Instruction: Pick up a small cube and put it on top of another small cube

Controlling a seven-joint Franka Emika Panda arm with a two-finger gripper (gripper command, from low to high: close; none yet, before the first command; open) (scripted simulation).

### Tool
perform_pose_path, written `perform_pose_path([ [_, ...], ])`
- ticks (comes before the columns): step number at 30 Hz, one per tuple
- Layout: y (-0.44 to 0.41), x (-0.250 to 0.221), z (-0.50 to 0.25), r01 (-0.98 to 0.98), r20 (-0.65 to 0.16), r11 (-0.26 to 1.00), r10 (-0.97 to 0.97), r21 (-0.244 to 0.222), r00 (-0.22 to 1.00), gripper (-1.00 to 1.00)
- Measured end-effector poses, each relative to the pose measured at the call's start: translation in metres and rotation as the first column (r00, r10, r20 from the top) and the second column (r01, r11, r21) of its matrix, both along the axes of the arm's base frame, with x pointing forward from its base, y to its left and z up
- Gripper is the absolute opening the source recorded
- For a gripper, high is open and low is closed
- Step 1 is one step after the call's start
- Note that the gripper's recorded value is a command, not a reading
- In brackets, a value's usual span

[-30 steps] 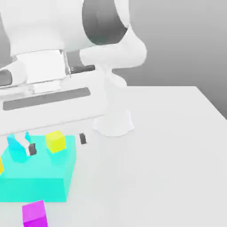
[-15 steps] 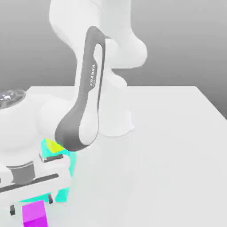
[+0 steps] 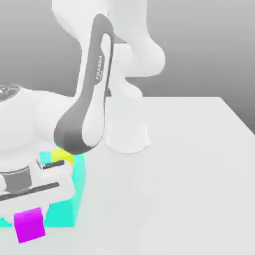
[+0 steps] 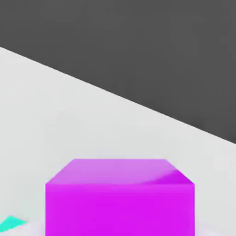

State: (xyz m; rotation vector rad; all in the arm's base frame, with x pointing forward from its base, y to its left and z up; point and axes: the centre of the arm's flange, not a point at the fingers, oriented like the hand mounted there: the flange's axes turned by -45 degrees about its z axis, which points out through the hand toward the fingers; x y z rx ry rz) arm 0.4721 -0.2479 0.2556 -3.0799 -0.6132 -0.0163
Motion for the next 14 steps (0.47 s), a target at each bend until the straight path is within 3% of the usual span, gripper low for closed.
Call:
perform_pose_path([
  [6, -0.086, -0.063, 0.079, 0.044, -0.006, 0.999, -0.044, 0.0, 0.999, -1.0],
  [10, -0.09, -0.067, 0.045, 0.03, -0.008, 1.0, -0.03, 0.001, 1.0, -1.0],
  [11, -0.09, -0.068, 0.033, 0.031, -0.009, 1.0, -0.031, 0.0, 0.999, 1.0],
  [14, -0.09, -0.068, 0.033, 0.031, -0.009, 1.0, -0.031, 0.0, 0.999, 1.0],
])
